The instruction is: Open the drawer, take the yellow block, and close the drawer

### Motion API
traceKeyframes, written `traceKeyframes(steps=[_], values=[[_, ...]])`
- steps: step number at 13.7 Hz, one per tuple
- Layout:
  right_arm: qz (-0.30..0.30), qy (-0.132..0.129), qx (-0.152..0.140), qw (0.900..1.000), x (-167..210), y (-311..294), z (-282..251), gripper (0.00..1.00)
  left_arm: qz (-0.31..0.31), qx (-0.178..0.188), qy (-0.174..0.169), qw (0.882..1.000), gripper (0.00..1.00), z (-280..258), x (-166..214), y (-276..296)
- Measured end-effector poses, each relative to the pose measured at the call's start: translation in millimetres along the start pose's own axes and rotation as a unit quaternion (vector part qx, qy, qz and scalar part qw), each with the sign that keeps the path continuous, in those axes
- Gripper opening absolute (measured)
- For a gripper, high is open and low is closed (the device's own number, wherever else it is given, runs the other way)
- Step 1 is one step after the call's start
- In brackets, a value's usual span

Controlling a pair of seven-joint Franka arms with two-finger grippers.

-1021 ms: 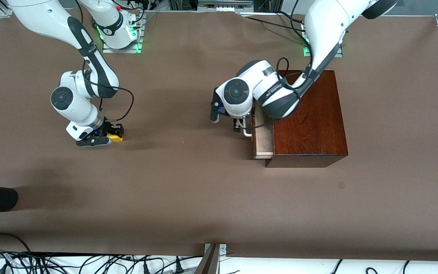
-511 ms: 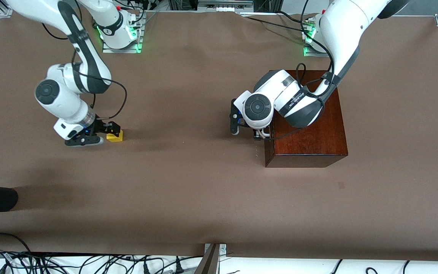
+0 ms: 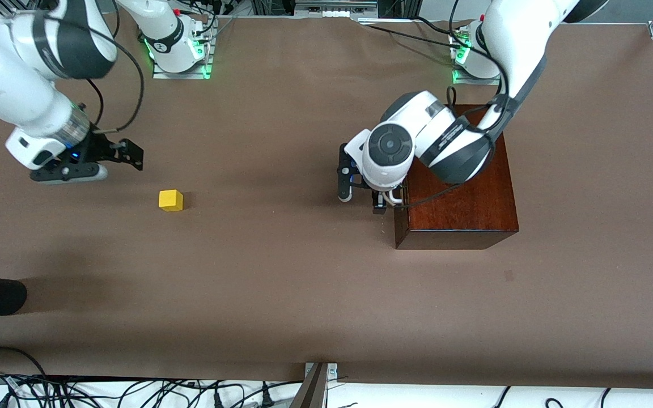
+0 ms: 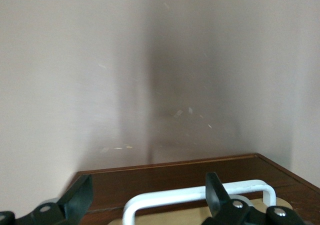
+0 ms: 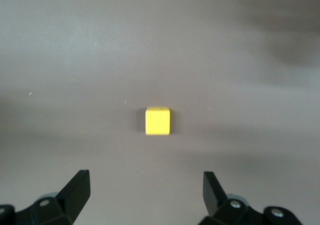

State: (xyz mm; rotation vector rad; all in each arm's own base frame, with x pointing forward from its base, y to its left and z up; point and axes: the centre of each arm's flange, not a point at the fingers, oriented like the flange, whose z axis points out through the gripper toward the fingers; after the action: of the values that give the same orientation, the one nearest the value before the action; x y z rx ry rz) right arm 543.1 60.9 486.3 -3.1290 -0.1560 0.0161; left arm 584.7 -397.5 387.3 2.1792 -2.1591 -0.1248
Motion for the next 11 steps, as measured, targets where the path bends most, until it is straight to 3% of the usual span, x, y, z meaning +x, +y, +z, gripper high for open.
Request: traceKeyframes(steps=[2, 6, 8, 11], values=[[0.0, -0.009, 0.0, 1.0, 1.4, 0.1, -37.9, 1.0, -0.028, 0.036, 0.016, 0.999, 1.0, -64.1, -10.0, -3.5], [-0.024, -0.009, 0.0, 1.0, 3.2, 2.5, -62.9, 1.0, -0.133, 0.009, -0.013, 0.991, 1.0, -125.2, -67.8, -0.4], [-0.043, -0.012, 0.001, 0.999, 3.2, 7.7, -70.6, 1.0, -0.218, 0.01, -0.027, 0.976, 1.0, -142.0, -107.6, -7.7], [-0.041, -0.021, 0.002, 0.999, 1.4, 20.6, -82.4, 1.0, -0.327, 0.023, -0.062, 0.943, 1.0, -151.1, -152.6, -3.4]])
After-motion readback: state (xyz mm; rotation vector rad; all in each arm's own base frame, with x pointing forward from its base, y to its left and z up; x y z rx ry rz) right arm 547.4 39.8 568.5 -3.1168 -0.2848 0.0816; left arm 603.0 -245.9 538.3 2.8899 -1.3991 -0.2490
